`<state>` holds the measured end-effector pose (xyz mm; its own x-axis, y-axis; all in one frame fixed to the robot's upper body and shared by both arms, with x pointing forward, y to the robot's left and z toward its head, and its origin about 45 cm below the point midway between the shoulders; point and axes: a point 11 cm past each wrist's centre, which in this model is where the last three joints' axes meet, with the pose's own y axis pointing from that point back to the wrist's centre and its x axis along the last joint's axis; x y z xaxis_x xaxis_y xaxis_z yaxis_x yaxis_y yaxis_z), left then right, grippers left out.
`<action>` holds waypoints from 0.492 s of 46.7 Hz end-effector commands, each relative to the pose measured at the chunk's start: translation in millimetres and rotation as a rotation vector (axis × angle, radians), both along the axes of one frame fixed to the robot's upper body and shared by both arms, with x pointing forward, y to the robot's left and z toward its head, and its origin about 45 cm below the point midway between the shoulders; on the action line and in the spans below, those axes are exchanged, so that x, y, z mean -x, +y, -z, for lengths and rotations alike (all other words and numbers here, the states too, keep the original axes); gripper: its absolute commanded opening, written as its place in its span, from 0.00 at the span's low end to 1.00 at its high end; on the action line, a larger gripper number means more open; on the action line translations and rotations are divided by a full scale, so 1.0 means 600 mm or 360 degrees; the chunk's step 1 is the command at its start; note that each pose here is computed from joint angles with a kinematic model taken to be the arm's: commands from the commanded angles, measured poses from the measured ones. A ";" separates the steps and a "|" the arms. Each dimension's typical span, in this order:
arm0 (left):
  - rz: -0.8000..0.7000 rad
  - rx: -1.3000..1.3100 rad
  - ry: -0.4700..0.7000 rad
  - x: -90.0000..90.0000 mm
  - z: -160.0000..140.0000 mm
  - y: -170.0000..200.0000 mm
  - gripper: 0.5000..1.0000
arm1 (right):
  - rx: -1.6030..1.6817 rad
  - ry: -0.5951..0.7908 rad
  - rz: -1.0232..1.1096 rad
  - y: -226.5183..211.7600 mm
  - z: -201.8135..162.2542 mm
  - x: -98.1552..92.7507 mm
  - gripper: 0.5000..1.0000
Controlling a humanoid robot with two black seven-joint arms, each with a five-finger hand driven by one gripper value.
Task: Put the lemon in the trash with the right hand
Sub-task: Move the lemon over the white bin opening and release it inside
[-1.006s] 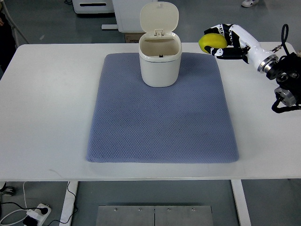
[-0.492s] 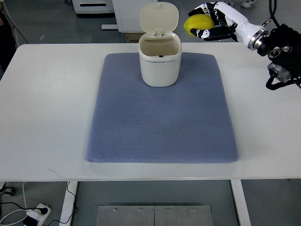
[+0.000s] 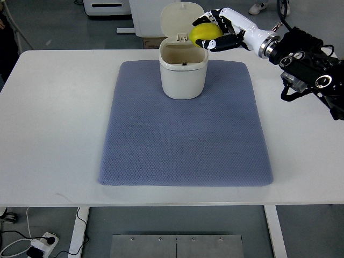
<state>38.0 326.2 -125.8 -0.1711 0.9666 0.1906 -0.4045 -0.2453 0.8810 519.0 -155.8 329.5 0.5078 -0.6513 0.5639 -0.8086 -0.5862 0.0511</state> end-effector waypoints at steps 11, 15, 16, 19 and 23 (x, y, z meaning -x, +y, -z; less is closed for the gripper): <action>0.0000 -0.0001 0.0000 0.000 0.000 0.000 1.00 | 0.0008 0.0018 -0.0017 0.042 0.011 -0.001 0.00; 0.0000 -0.0001 0.0000 0.000 0.000 0.000 1.00 | 0.0013 0.0025 -0.0012 0.053 0.016 -0.002 0.00; 0.0000 -0.0001 0.0000 0.000 0.000 0.000 1.00 | 0.0014 0.0030 -0.0003 0.054 0.019 -0.003 0.00; 0.0000 -0.0001 0.0000 0.000 0.000 0.000 1.00 | 0.0015 0.0035 0.0010 0.054 0.024 -0.003 0.00; 0.0000 -0.0001 0.0000 0.000 0.000 0.000 1.00 | 0.0016 0.0040 0.0017 0.053 0.028 -0.003 0.13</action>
